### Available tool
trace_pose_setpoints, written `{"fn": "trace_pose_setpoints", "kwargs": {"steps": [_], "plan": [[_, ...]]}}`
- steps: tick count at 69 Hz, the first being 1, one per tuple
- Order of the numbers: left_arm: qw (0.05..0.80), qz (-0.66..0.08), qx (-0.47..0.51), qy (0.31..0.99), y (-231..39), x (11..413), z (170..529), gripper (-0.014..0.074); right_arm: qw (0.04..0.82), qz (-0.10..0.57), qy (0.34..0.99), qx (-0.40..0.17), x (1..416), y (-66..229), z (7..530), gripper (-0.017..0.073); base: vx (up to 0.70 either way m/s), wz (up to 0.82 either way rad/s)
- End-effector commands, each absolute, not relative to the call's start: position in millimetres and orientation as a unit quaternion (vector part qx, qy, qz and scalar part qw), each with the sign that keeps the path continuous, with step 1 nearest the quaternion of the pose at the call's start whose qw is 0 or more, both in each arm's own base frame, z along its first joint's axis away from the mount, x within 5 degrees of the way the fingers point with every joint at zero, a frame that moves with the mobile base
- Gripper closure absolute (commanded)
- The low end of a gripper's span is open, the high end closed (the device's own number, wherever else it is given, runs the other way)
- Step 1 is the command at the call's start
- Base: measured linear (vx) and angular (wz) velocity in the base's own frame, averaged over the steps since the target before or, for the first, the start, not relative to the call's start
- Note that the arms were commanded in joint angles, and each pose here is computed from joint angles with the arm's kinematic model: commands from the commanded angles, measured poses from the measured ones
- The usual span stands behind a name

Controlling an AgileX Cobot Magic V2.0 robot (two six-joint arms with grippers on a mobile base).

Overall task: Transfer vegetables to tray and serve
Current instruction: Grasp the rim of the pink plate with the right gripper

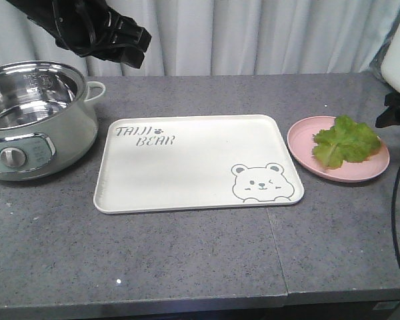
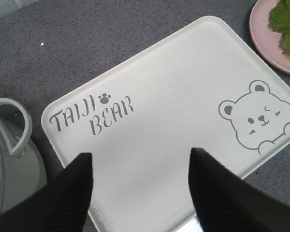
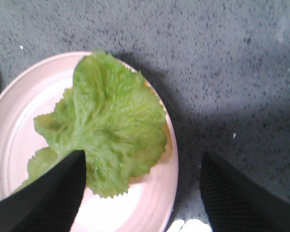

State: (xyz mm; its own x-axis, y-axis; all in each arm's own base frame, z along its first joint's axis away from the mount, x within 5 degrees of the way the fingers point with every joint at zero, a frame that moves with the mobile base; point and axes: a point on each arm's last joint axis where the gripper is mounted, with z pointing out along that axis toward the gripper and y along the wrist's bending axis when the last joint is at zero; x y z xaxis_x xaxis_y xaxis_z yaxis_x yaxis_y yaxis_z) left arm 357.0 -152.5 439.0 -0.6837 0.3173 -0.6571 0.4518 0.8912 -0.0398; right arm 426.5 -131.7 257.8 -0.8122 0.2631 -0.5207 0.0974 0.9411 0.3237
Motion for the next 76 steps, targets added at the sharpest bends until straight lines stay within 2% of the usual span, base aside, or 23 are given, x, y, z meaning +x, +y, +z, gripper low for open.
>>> {"fn": "trace_pose_setpoints", "kwargs": {"steps": [1,24,56,68,76], "plan": [[0.377,-0.115,0.205,0.896,-149,343,465,0.0181,0.328,0.132,0.930,0.095,419,-132,294,0.0082,0.00,0.00],[0.377,-0.115,0.205,0.896,-149,343,465,0.0181,0.268,0.129,0.949,0.101,416,-134,275,0.0084,0.00,0.00],[0.377,-0.115,0.205,0.896,-149,343,465,0.0181,0.234,0.143,0.956,0.105,421,-133,253,0.0090,0.00,0.00],[0.377,-0.115,0.205,0.896,-149,343,465,0.0181,0.221,0.149,0.958,0.106,422,-133,245,0.0137,0.00,0.00],[0.377,-0.115,0.205,0.896,-149,343,465,0.0181,0.218,0.150,0.959,0.106,422,-133,244,0.0238,0.00,0.00]]}}
